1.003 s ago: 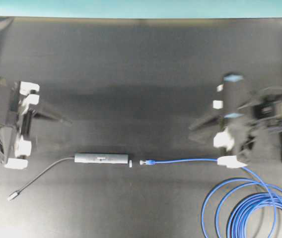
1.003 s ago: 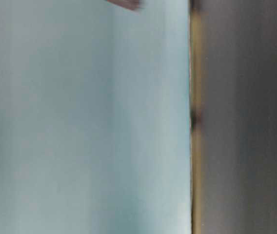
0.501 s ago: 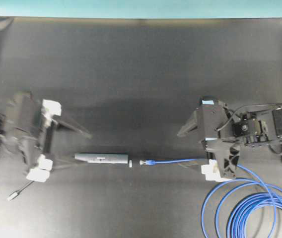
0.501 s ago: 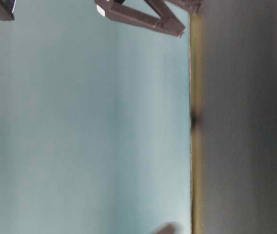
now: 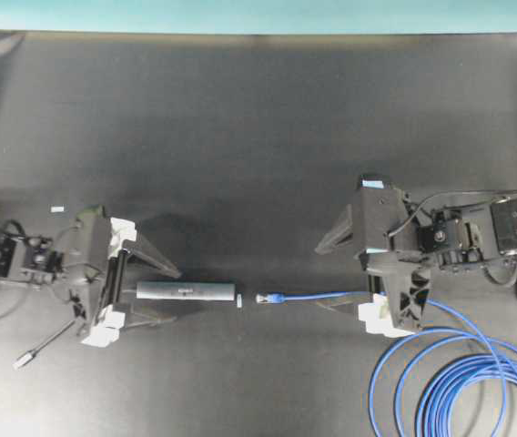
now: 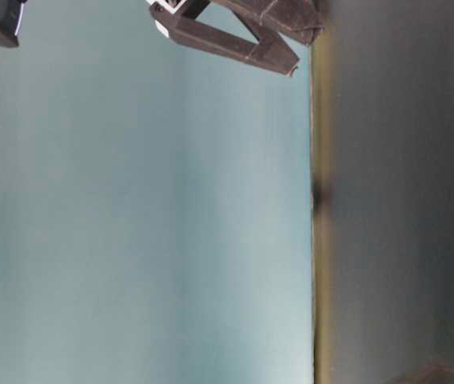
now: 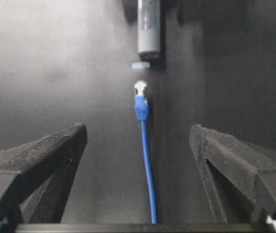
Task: Insert the LAN cable into the hub.
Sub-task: 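Move left gripper over the grey hub and right gripper over the blue plug, then close left gripper on the grey Anker hub and lift it slightly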
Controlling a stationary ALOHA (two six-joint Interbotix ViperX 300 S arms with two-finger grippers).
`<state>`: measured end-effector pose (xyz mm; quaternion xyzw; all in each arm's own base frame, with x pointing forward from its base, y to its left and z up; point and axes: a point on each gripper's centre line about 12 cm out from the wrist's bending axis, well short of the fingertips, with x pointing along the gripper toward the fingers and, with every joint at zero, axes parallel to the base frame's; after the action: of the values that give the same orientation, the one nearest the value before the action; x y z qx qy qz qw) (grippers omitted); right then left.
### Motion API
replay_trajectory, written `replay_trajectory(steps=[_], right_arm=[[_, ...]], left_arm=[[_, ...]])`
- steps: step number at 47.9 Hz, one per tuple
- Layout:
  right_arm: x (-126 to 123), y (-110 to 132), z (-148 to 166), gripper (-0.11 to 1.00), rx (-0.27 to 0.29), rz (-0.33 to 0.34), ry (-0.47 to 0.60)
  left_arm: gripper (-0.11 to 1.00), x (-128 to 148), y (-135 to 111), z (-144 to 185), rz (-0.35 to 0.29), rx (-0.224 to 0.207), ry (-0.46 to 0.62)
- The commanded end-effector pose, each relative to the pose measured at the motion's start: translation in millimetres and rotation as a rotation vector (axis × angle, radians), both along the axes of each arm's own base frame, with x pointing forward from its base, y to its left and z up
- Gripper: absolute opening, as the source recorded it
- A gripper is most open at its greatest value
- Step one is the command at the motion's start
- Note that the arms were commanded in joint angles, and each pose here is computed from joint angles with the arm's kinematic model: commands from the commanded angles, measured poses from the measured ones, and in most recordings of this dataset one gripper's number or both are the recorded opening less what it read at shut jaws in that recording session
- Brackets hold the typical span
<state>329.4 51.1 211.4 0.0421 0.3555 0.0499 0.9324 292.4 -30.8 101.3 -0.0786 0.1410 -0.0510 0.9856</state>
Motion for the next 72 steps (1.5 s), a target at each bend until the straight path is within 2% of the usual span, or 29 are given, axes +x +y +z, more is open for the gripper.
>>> replay_trajectory(steps=[1, 22, 28, 31, 34, 37, 39, 50, 58, 72], right_arm=[[5.5, 2.4, 6.1, 0.83, 0.01, -0.001, -0.025], [9.1, 3.5, 6.3, 0.83, 0.012, -0.001, -0.024], [9.1, 3.5, 6.3, 0.83, 0.013, -0.002, -0.024], [8.7, 4.0, 5.8, 0.83, 0.015, -0.002, -0.022], [8.3, 3.4, 5.7, 0.83, 0.021, -0.009, -0.021], [7.9, 3.9, 5.2, 0.83, 0.024, -0.01, -0.019], [7.4, 3.2, 4.1, 0.83, 0.025, -0.013, -0.016], [5.5, 8.0, -9.6, 0.83, 0.023, 0.001, -0.008], [9.6, 12.9, -36.1, 0.83, 0.02, 0.01, -0.01], [26.6, 10.3, -81.5, 0.82, 0.006, 0.001, -0.047]], left_arm=[[0.78, 5.2, 3.3, -2.0, 0.011, -0.001, -0.012], [0.78, 18.0, -0.1, -25.6, 0.002, 0.005, 0.043], [0.75, 23.0, -3.4, -33.4, -0.006, 0.006, 0.066], [0.68, 23.7, -5.9, -36.1, -0.015, 0.012, 0.082], [0.53, 23.2, -9.2, -37.4, -0.03, 0.028, 0.092], [0.33, 22.3, -12.0, -37.5, -0.041, 0.035, 0.094], [0.27, 21.5, -13.4, -38.1, -0.046, 0.037, 0.098], [0.28, 25.1, -13.5, -24.9, -0.046, 0.046, 0.114], [0.28, 26.2, -11.3, 1.6, -0.04, 0.066, 0.177], [0.28, 25.8, -6.5, 48.8, -0.022, 0.076, 0.196]])
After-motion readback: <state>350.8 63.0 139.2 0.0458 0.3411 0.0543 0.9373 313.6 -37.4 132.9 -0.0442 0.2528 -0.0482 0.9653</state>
